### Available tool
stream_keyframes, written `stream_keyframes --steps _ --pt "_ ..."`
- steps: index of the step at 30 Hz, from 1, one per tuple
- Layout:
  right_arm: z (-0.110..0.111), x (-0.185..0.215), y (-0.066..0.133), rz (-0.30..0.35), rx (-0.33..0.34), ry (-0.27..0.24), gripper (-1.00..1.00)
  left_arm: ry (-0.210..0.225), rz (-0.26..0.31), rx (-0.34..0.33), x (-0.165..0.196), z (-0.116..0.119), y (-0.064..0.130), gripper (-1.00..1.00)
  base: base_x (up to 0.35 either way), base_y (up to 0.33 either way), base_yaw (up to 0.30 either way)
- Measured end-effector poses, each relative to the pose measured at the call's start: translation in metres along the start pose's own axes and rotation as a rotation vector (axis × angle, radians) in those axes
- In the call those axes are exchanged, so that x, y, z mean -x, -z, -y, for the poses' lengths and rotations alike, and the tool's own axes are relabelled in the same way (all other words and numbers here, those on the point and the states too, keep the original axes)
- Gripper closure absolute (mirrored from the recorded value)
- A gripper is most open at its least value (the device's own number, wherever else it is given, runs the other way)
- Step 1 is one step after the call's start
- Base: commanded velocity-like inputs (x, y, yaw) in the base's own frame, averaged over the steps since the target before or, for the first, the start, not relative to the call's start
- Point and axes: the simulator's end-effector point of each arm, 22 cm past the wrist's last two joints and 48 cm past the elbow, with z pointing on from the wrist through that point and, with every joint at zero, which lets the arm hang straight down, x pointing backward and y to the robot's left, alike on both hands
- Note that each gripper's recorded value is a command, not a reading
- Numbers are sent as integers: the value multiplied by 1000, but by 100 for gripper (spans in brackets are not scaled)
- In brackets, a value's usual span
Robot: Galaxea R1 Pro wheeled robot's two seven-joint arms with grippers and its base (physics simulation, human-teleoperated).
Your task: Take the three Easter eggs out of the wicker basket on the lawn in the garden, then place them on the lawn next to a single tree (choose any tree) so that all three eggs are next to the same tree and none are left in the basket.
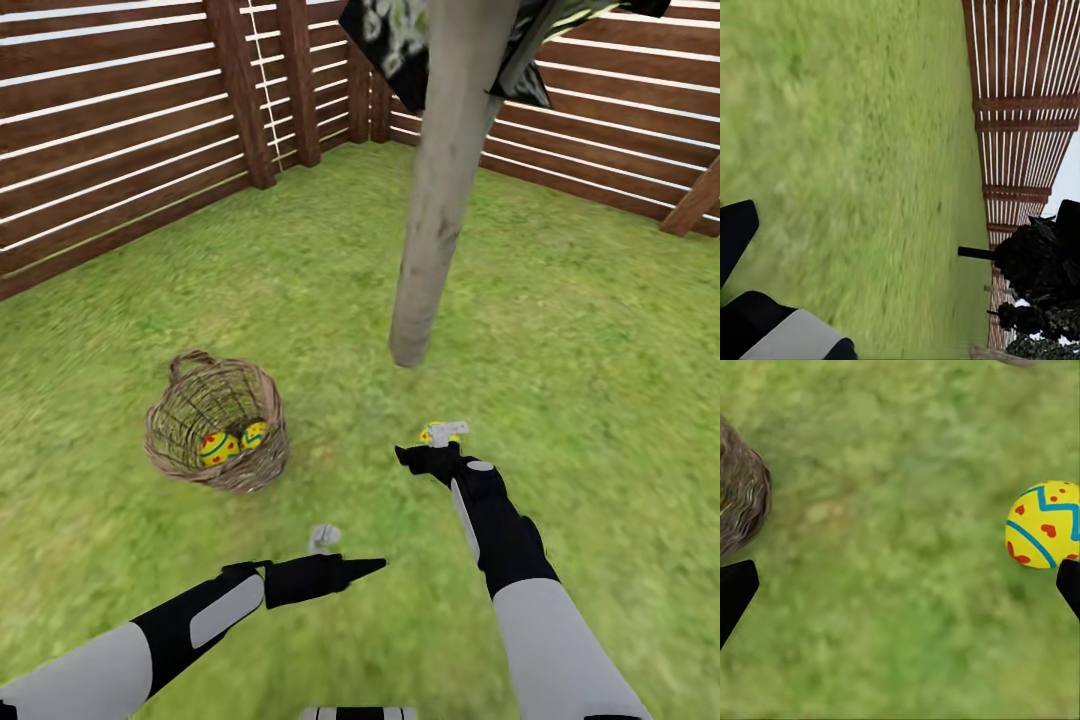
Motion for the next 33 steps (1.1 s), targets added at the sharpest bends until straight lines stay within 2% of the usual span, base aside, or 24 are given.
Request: stream_keyframes --steps 8,14,15,16,18,20,29,33 --pt "1 1 1 -5 -1 -6 -100 -1 3 4 2 -3 4 -100 -7 14 120" --pt "3 -34 6 -174 -9 -52 -100 -3 35 18 18 -17 31 -100 0 0 4" --pt "6 -33 12 -202 -17 -64 -100 -2 45 13 23 -17 34 -100 0 0 0" --pt "10 -20 31 -250 -33 -92 -100 -2 51 9 26 -17 36 -100 0 0 0" --pt "15 -4 49 -269 -47 -119 -100 -2 51 7 26 -17 36 -100 0 0 0" --pt "18 9 58 -249 -54 -127 -100 1 54 8 27 -17 37 -100 0 0 0" --pt "24 -3 55 -273 -57 -153 -100 5 59 30 27 -26 40 -100 0 1 0" --pt "24 -3 55 -274 -57 -156 -100 8 56 30 26 -26 40 -100 0 160 6"
